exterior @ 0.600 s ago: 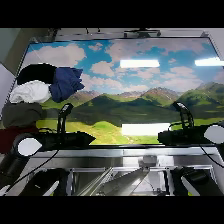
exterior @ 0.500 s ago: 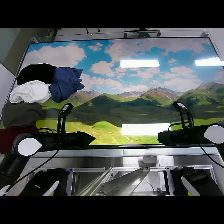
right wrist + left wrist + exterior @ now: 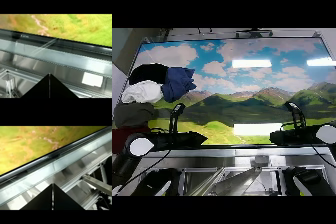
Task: Fold the shirts.
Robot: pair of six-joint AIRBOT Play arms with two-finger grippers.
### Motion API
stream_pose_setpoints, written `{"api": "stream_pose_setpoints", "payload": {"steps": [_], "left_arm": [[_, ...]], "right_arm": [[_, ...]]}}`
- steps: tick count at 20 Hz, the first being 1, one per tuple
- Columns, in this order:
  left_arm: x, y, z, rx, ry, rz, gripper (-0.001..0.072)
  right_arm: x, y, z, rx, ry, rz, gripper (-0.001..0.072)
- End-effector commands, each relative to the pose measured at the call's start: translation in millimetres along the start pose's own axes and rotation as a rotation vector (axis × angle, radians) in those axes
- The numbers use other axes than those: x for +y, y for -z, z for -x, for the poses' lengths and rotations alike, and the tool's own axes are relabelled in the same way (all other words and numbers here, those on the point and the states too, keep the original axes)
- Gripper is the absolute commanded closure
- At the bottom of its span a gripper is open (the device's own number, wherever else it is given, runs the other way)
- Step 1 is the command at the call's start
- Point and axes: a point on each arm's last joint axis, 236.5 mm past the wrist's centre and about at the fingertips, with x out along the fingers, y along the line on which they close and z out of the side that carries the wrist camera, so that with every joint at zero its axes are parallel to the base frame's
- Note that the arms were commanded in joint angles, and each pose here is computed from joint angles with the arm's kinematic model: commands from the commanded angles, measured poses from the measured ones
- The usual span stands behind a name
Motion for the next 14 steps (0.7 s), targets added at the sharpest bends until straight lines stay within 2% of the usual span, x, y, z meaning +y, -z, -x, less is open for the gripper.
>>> {"api": "stream_pose_setpoints", "payload": {"steps": [1,4,8,10,11,12,13,14], "left_arm": [[0,0,0,0.000,0.000,-0.001,0.0686],[0,-1,0,-0.005,0.000,-0.001,0.0685],[5,-33,3,-0.140,-0.022,-0.027,0.0686],[52,-66,18,-0.253,-0.222,-0.112,0.0685],[81,-86,34,-0.301,-0.341,-0.136,0.0660],[111,-110,56,-0.348,-0.458,-0.130,0.0368],[138,-130,75,-0.389,-0.540,-0.093,0.0029],[163,-147,94,-0.423,-0.596,-0.037,0.0001]], "right_arm": [[0,0,0,0.001,0.000,0.000,0.0689],[0,-1,0,-0.004,-0.001,0.000,0.0689],[5,-25,1,-0.107,-0.019,0.000,0.0689],[7,-35,2,-0.147,-0.031,-0.001,0.0688],[8,-41,3,-0.174,-0.034,-0.002,0.0688],[9,-51,4,-0.209,-0.039,-0.004,0.0678],[9,-57,4,-0.229,-0.041,-0.007,0.0575],[9,-62,3,-0.243,-0.043,-0.010,0.0321]]}}
